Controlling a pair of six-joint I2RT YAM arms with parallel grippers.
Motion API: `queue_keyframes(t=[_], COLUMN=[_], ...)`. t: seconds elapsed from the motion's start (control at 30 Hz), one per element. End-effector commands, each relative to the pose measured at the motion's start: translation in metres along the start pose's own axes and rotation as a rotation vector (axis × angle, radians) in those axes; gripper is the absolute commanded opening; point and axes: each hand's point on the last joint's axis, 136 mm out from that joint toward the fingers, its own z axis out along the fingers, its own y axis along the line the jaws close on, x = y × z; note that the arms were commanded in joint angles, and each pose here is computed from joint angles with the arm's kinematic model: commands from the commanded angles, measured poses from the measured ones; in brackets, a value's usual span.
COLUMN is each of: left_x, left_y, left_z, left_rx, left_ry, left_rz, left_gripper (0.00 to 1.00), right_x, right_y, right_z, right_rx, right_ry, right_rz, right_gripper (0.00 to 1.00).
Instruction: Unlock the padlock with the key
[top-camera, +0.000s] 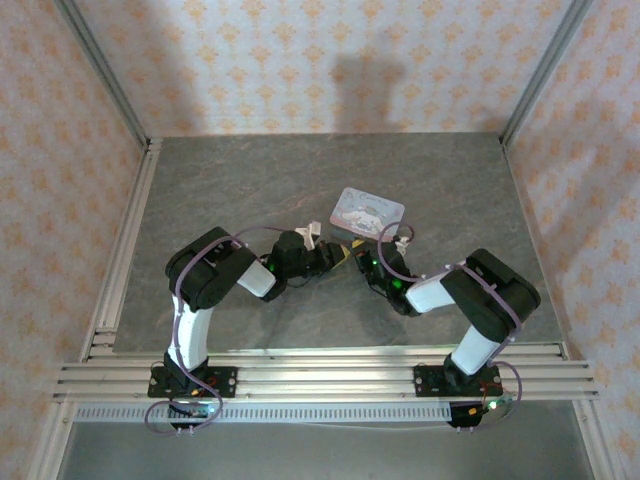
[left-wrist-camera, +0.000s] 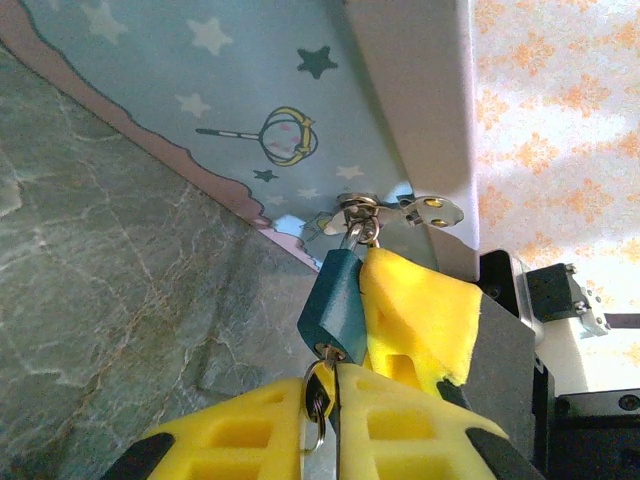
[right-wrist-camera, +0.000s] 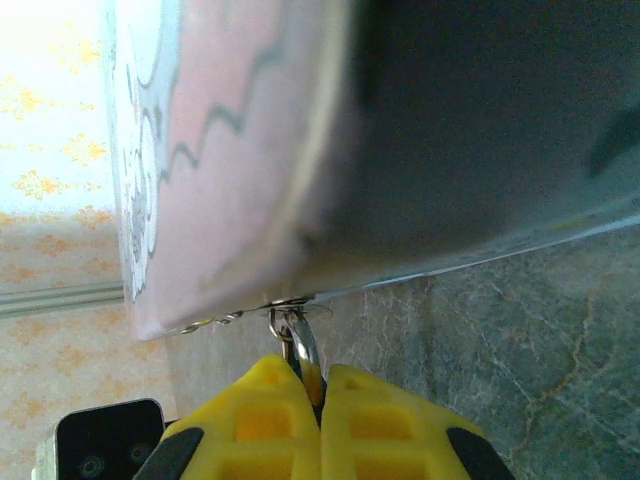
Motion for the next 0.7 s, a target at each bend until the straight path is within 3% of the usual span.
queue_keyframes(t=[0.0,0.07,0.27,0.47,0.67], left_x=[-0.006,-0.006,0.001,0.029,0.038], left_y=[-0.032,-0.031,-0.03,-0.023,-0.026], left_z=[0.005,0.005,0.006,0.009,0.001], left_rx=[0.103,0.098,0.062,-0.06,-0.135], left_ry=[-0.023,-0.025,0.006,0.078,0.069], left_rz=[0.059,0.063,0.154,0.396,0.641], left_gripper=[0.07,0.02,0.0,0.0,0.0], right_x=[0.009,0.009,0.016,0.028,0.042], right_y=[-0.017,-0.015,-0.01,-0.004,0.002], right_z=[-0.006,-0.006,-0.007,-0.009,-0.009], right_rx=[0.047,0.044,0.036,0.052,0.065], right_ry=[0.037,0.042,0.082,0.158,0.253], right_rz=[-0.006,-0.007,-0.009,-0.014,-0.005], right_gripper=[0.0,0.0,0.0,0.0,0.0])
